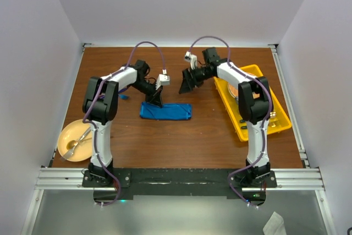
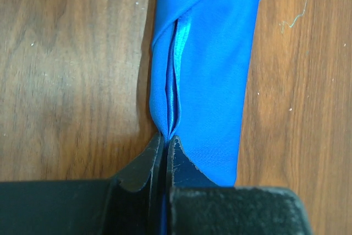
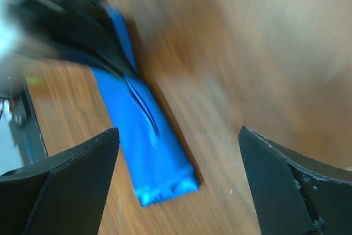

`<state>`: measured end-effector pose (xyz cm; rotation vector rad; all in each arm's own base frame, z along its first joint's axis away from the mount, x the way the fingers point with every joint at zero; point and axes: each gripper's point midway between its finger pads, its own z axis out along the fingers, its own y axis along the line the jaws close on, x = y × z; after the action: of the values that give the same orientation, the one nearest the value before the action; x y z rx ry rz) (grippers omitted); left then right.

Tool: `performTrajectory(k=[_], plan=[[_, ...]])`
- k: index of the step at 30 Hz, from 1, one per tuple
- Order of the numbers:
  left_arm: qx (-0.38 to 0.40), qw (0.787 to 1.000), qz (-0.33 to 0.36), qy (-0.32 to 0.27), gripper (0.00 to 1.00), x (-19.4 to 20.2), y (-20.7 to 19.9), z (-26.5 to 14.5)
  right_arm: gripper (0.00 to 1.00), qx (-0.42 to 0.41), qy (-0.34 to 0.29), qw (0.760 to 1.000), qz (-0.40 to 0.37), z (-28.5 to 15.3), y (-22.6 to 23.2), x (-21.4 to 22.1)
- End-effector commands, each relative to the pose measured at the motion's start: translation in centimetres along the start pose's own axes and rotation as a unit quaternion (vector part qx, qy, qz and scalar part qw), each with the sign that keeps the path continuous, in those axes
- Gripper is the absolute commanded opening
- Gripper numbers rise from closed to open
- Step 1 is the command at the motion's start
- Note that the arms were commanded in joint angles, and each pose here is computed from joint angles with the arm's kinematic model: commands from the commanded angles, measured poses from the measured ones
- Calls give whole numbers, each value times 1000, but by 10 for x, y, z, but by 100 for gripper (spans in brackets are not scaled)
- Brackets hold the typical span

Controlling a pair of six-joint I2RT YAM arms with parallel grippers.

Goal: Fold the napkin into a case and place the utensils inside
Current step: Pick up the smaller rectangle-folded napkin from the center of the board.

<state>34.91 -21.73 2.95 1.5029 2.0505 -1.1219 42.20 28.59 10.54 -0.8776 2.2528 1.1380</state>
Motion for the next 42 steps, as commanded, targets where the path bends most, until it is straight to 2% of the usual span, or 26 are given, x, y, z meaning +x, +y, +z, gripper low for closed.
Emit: performTrajectory(k=[1,7,15,24,28,31,32,34,35,38,39,40,42], plan=[[-12,996,90,-24,0,-24,-5,-11,89,-44,18,999,-10,-2,23,18],[-15,992,119,-26,0,-27,-10,-13,81,-85,44,995,-22,19,39,38],[-14,988,151,-24,0,-31,-17,-10,77,-103,54,993,-33,55,46,48],[-17,987,158,-23,0,-34,-18,-12,61,-110,75,991,-32,68,51,67],[-17,987,157,-24,0,-34,-18,-12,47,-106,76,991,-32,69,51,68],[-17,987,156,-24,0,-34,-17,-12,32,-104,76,991,-32,70,50,67],[-17,987,156,-24,0,-34,-18,-12,24,-105,76,991,-32,69,50,65],[-20,987,156,-24,0,-35,-16,-12,15,-106,75,991,-34,69,51,62],[-21,988,153,-23,0,-34,-16,-12,2,-104,75,991,-34,68,50,61],[-26,988,148,-26,0,-36,-17,-14,0,-99,72,992,-39,65,52,54],[-28,988,147,-25,5,-35,-17,-14,0,-99,71,992,-41,64,54,53],[-33,989,145,-25,21,-36,-16,-16,0,-96,68,992,-45,63,54,50],[-49,990,128,-38,35,-40,-16,-26,0,-86,61,993,-56,58,55,42]])
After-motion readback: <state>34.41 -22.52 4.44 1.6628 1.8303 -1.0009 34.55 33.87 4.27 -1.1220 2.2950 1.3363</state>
